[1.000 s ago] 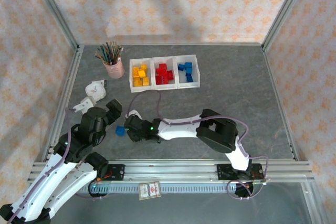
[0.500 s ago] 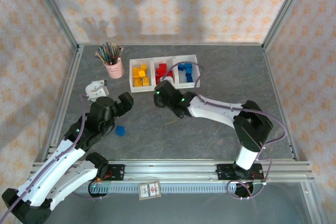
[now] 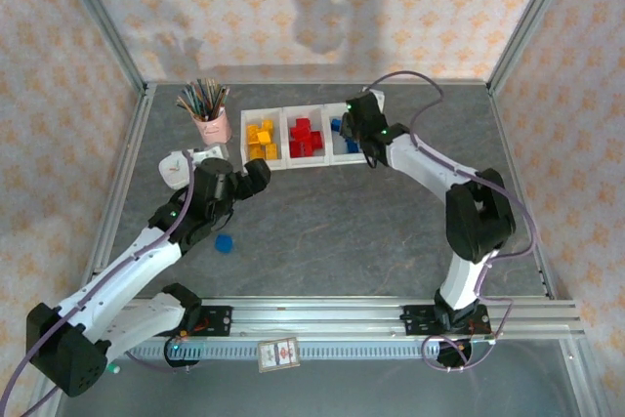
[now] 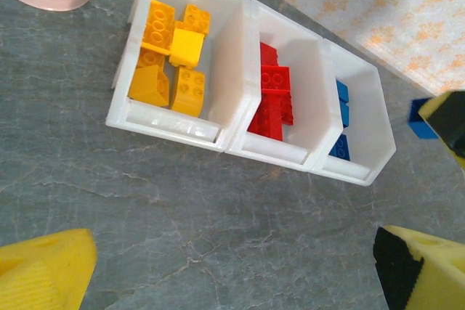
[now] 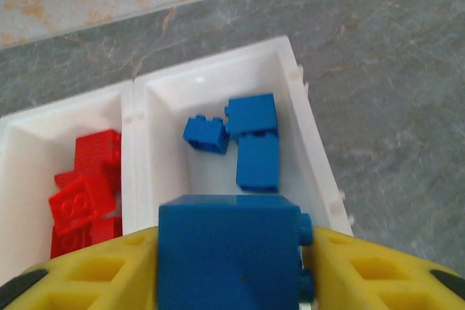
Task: Sort the legos into containers by color
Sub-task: Place the lego in the container.
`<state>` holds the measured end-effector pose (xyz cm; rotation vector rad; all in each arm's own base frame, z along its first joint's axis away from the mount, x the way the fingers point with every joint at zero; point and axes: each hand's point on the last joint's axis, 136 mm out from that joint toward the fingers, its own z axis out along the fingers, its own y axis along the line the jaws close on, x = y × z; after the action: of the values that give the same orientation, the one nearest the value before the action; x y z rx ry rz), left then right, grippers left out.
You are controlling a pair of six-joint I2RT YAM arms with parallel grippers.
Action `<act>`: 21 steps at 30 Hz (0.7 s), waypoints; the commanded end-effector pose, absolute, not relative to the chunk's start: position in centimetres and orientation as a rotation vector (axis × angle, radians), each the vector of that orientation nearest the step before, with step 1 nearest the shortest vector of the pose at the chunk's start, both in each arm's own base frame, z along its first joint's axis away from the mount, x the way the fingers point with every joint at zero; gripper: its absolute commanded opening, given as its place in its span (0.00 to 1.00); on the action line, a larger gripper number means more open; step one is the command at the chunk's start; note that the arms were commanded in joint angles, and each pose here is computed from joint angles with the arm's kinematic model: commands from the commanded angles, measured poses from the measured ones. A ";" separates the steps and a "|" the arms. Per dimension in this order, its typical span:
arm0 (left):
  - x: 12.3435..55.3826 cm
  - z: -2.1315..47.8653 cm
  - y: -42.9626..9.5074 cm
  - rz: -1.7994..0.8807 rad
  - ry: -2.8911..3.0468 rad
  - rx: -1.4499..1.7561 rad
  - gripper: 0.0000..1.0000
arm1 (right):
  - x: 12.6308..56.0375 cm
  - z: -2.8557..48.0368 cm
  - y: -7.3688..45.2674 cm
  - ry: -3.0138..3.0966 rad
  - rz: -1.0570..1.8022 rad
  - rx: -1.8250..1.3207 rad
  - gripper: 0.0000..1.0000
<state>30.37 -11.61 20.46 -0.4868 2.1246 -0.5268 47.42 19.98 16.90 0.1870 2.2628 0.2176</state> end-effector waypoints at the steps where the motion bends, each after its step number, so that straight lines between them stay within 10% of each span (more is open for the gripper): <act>1: 31.6 22.6 -12.3 -0.578 2.067 -0.455 0.99 | 49.9 15.2 20.7 2.306 0.206 0.131 0.51; 21: 31.3 23.0 -11.6 -0.587 2.052 -0.457 0.99 | 48.8 15.9 22.1 2.321 0.274 0.060 0.65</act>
<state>31.22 -11.78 21.22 -0.4799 2.1040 -0.5675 50.36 20.82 12.71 0.1185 2.3762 0.2264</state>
